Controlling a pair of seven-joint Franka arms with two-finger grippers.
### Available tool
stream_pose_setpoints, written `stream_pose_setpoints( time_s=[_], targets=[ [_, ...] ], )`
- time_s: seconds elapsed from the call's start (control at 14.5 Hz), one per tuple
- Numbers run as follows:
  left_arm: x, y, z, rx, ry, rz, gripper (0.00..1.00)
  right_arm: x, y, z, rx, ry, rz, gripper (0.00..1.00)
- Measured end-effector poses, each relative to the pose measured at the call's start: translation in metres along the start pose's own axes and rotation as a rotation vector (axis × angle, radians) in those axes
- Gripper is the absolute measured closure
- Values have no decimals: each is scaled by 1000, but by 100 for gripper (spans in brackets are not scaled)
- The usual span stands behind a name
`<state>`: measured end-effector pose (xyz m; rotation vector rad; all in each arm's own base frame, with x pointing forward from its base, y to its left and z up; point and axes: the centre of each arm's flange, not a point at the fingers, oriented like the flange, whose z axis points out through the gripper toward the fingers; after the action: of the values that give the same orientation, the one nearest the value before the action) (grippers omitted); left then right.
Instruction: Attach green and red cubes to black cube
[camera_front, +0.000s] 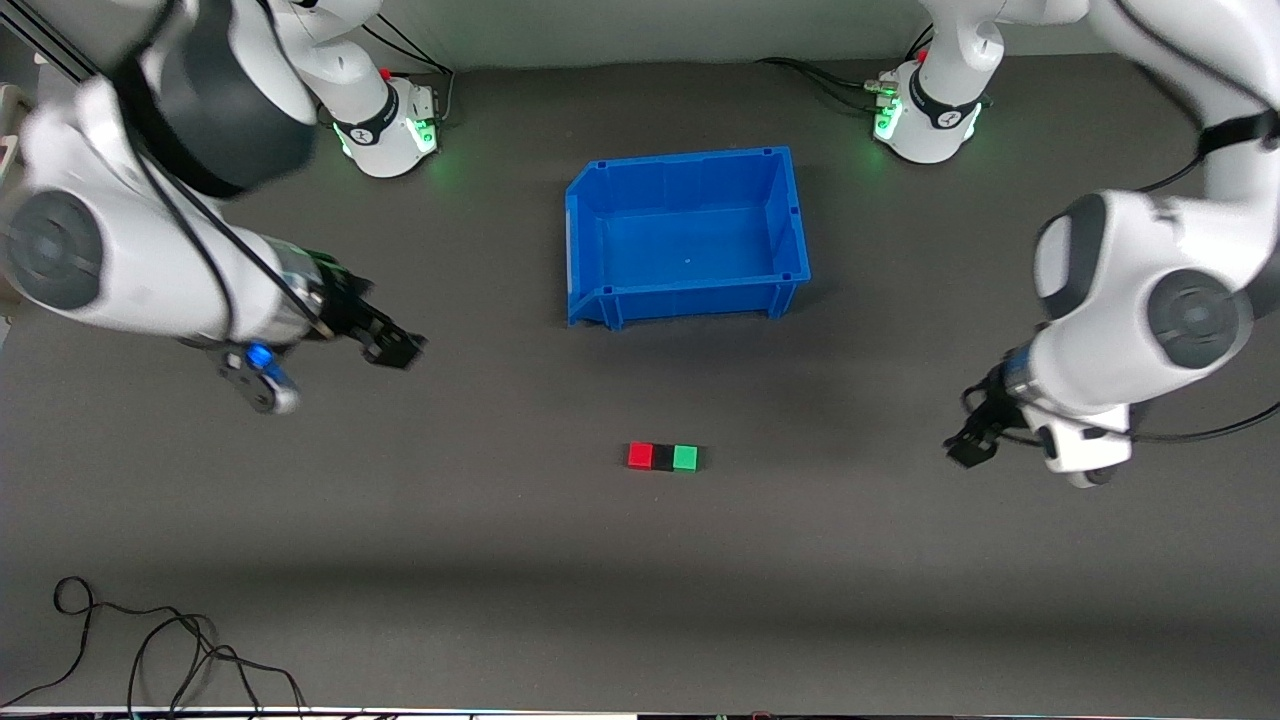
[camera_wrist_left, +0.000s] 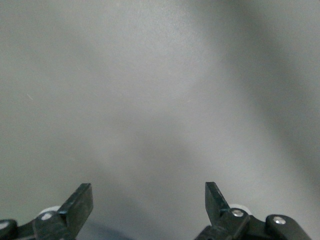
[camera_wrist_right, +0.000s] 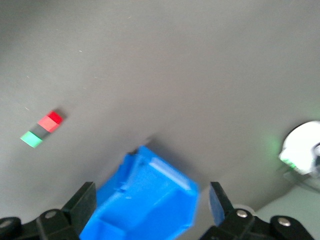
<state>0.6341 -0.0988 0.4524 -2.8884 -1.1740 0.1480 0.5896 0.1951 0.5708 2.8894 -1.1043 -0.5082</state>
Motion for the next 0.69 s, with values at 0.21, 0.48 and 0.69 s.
stream_pose_setpoints(
  time_s=[0.21, 0.48, 0.69],
  targets=[
    [20, -48, -31, 24, -45, 313, 0, 15, 56, -35, -6, -3, -154, 0],
    [44, -83, -75, -22, 2, 519, 0, 50, 114, -45, 9, -17, -340, 0],
    [70, -130, -100, -35, 18, 676, 0, 64, 119, -38, 0, 40, -431, 0]
  ],
)
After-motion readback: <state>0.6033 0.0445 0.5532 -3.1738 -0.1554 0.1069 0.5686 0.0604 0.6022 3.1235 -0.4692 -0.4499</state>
